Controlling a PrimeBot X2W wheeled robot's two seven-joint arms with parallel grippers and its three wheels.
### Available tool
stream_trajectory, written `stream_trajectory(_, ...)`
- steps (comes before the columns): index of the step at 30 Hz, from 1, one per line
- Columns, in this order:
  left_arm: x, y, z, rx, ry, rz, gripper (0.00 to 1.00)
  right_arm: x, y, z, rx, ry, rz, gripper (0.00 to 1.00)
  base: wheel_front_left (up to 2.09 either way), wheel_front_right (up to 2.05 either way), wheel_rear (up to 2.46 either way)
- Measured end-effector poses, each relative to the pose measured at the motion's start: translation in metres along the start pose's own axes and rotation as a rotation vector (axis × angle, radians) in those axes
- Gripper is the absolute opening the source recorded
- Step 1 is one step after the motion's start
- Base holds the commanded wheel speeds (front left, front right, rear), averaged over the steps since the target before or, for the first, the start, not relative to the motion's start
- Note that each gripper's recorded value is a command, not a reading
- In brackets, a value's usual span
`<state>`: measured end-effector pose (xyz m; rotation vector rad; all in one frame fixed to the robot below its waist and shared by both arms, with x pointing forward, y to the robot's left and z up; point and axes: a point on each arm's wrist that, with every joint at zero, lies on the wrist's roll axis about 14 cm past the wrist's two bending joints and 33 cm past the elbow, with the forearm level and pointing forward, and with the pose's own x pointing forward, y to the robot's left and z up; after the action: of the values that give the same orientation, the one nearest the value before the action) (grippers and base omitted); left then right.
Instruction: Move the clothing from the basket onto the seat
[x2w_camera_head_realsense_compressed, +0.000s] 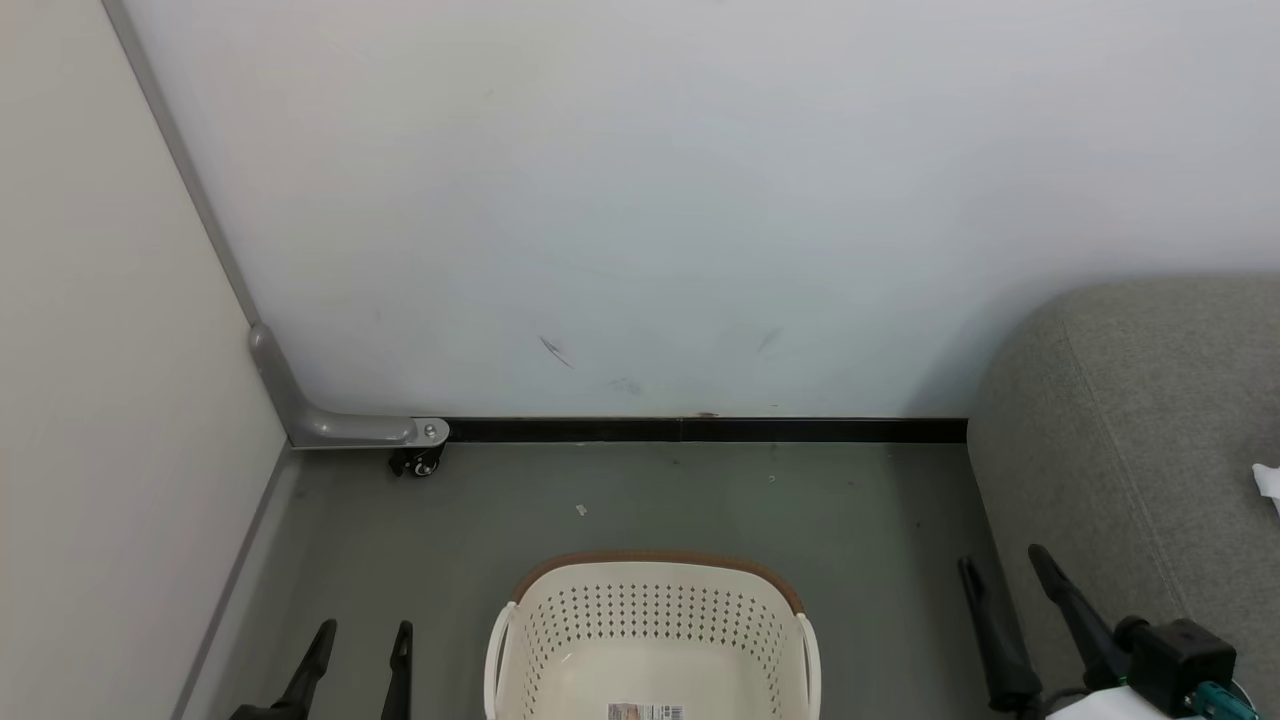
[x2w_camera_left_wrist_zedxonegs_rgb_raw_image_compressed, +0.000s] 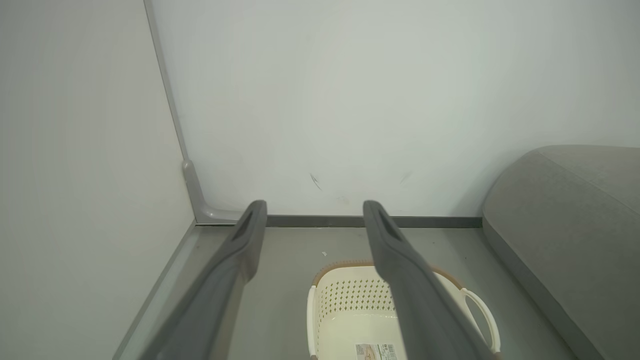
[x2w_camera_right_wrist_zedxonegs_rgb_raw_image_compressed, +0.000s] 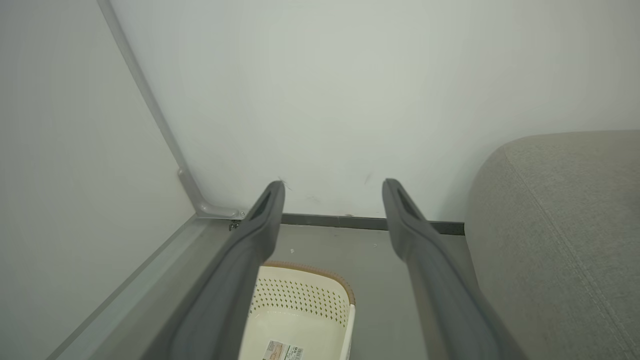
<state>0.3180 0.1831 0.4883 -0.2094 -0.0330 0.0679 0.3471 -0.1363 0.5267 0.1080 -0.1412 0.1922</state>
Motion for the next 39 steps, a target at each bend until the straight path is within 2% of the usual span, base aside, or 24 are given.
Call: stream_trajectory(39,0.0014,-0.0078,-0.0019,-0.064,0.006,-0.061,1.0,-0.0031,-0.0022,0.0026,0.043,-0.011,-0.016,1.0,0.0,0.0,0.0)
